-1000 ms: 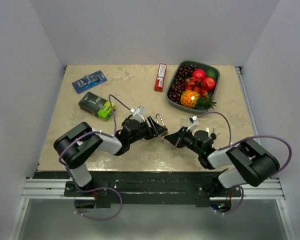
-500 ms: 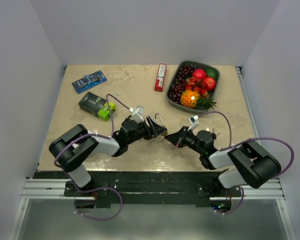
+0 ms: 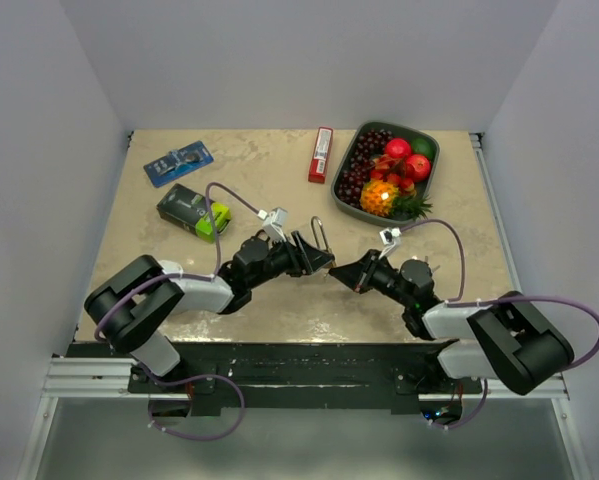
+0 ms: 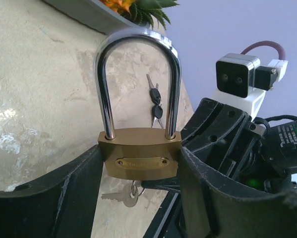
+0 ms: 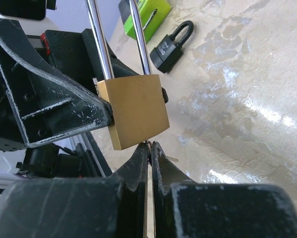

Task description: Unlock with the key

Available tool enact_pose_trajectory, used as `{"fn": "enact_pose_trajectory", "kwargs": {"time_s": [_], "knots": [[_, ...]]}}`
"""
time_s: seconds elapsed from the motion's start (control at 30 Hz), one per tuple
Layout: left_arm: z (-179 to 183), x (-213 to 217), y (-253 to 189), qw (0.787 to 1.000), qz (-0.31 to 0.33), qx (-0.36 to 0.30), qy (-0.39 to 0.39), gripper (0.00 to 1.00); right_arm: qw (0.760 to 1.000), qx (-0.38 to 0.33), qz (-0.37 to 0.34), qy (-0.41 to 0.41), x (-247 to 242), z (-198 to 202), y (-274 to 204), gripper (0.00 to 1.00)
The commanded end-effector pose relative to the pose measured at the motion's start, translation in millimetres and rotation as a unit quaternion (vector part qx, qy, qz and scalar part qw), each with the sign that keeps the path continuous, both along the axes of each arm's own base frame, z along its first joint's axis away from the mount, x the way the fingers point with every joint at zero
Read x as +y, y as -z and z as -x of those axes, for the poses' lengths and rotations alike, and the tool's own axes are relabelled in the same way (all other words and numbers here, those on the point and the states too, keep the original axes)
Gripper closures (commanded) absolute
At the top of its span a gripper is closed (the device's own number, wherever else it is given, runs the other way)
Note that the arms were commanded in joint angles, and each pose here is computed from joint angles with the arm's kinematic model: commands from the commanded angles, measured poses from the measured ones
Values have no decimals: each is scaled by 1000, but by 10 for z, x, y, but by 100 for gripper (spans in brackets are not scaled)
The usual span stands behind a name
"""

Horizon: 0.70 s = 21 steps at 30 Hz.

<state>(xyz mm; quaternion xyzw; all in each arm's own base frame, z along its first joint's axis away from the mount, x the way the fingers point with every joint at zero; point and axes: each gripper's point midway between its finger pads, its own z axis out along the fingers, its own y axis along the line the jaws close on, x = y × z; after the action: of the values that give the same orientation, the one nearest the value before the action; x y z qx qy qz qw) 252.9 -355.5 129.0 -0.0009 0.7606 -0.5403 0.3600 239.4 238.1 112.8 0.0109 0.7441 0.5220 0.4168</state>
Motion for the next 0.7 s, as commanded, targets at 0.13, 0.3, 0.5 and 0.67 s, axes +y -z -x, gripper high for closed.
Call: {"fn": "enact_pose_trajectory", "kwargs": {"time_s": [0.13,0.3,0.5,0.67], "knots": [[924,-248,-488,971,63,-66,221,100,990,-93,-62,82,-146,-427,-733,100],[910,-234,-479,973,58,-64,215,100,991,-95,-44,87,-165,-446,-724,100],[716,-261,-359,985,36,-31,167,100,989,-89,35,110,-274,-520,-592,100],[444,-348,-285,992,5,-4,127,100,986,-81,84,120,-363,-517,-499,86]]}}
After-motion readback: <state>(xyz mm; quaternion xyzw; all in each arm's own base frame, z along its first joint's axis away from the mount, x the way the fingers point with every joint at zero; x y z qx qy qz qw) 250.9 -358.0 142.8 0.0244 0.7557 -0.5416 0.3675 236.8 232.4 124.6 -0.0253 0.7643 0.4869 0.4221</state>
